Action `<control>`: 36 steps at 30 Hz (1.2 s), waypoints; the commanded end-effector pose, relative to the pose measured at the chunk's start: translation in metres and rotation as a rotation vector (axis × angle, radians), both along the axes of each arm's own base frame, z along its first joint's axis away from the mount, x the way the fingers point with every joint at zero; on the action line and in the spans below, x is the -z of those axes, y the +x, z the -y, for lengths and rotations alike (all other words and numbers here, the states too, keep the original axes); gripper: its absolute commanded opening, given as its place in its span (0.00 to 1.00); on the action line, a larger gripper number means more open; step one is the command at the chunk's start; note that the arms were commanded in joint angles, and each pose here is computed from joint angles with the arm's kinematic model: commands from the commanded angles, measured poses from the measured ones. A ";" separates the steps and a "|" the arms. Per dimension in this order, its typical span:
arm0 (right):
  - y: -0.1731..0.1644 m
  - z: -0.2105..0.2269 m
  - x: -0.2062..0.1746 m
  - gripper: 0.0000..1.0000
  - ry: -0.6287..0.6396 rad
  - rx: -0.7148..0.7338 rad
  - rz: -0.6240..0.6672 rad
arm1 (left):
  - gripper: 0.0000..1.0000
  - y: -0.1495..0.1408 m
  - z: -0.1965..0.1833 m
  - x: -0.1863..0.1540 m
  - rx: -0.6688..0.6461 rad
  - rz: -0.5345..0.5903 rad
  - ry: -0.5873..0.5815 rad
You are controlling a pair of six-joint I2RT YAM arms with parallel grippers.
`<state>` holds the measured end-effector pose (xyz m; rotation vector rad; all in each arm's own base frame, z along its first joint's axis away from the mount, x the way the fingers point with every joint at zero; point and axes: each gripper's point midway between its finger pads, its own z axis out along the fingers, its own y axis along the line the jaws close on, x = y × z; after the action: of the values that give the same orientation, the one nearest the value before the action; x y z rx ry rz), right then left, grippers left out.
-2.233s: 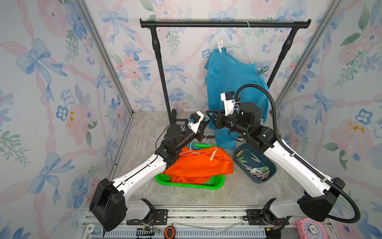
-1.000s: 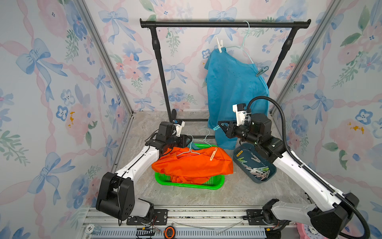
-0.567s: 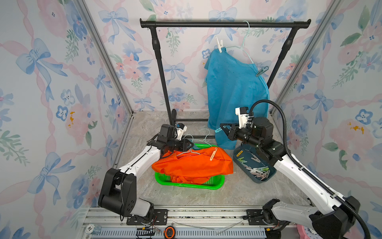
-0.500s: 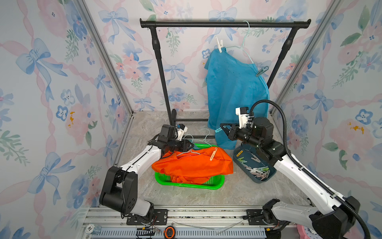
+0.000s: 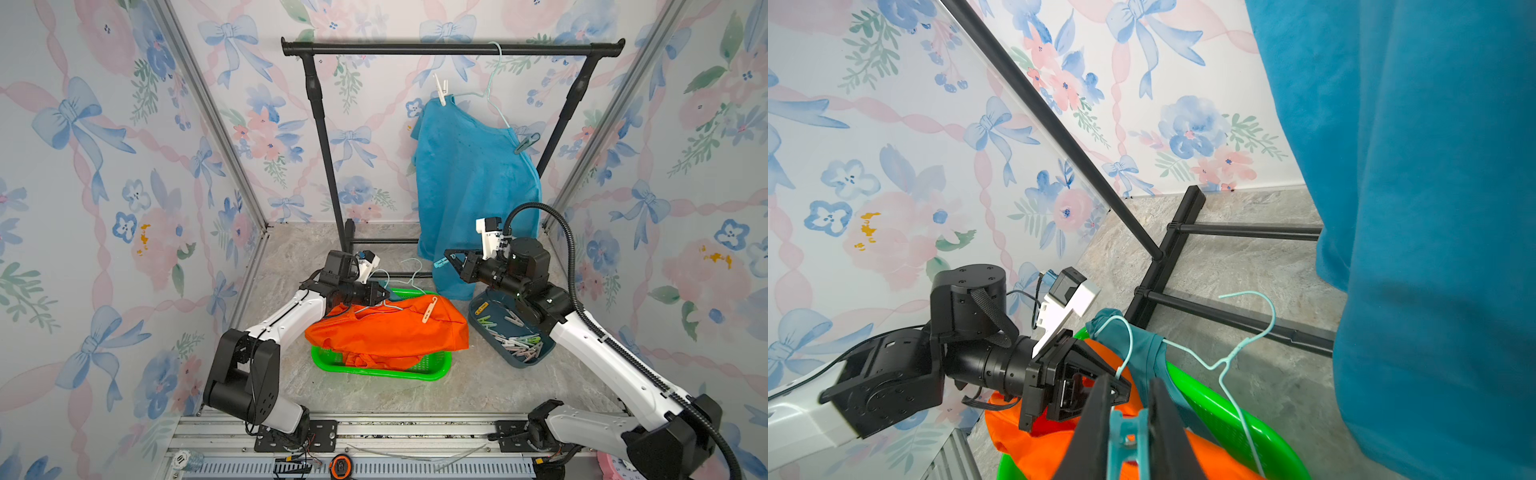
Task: Use clothespins to secure the t-shirt on both sides of the hanger
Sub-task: Pick up the hanger from the basket.
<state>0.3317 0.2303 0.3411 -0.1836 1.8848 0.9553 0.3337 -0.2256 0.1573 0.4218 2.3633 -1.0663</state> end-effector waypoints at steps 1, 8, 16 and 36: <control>-0.004 0.006 -0.013 0.17 0.033 0.004 0.034 | 0.05 0.002 0.004 -0.023 0.017 0.070 -0.022; -0.010 0.011 -0.024 0.17 0.037 0.008 0.049 | 0.00 0.009 -0.013 -0.072 -0.100 0.216 -0.007; -0.020 0.019 -0.047 0.17 0.045 0.020 0.081 | 0.00 0.006 -0.066 -0.160 -0.426 0.417 -0.019; -0.022 0.020 -0.095 0.17 0.088 0.017 0.138 | 0.00 -0.008 -0.212 -0.363 -1.280 0.708 -0.415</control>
<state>0.3080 0.2124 0.4217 -0.1871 1.7398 0.9726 0.3295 -0.0417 0.4907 -0.4851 1.4404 -0.5096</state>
